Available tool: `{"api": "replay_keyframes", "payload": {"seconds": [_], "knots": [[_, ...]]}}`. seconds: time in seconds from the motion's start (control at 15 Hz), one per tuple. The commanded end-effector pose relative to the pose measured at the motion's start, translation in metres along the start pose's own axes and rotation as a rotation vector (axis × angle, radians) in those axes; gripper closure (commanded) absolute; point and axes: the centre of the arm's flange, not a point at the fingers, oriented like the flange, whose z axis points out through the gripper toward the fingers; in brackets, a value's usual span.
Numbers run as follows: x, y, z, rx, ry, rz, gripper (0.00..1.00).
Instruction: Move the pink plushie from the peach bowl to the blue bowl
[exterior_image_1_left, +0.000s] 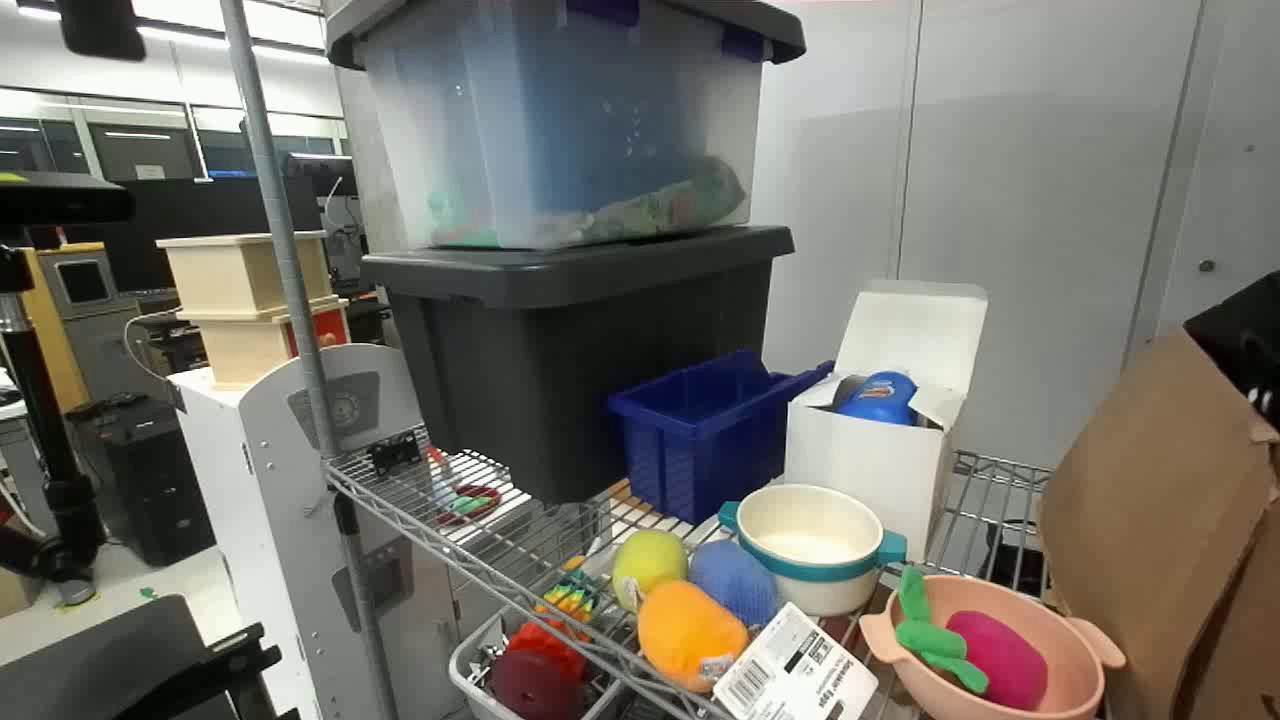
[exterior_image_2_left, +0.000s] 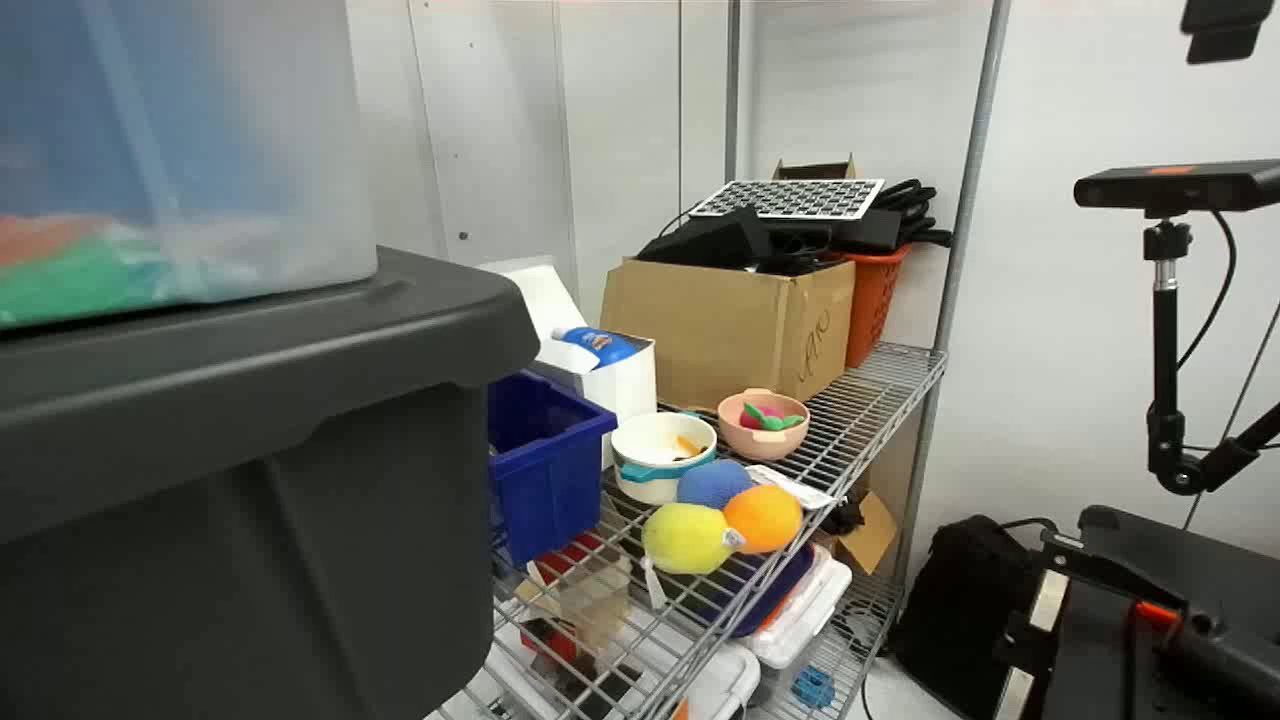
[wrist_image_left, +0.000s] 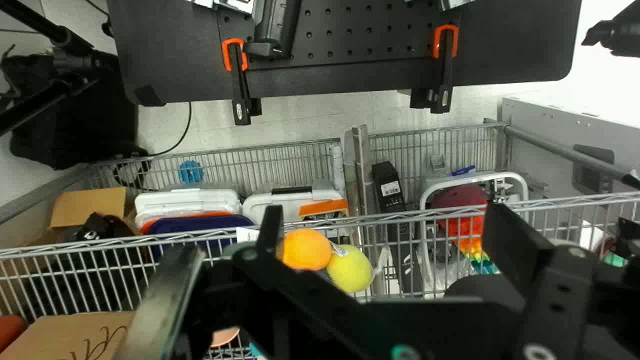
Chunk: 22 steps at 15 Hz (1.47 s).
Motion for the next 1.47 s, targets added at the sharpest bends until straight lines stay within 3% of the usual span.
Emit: {"api": "replay_keyframes", "payload": {"seconds": [0.0, 1.4], "knots": [[0.0001, 0.0000, -0.0003, 0.000, 0.001, 0.000, 0.00], [-0.0004, 0.0000, 0.0014, 0.000, -0.003, 0.001, 0.00]]}}
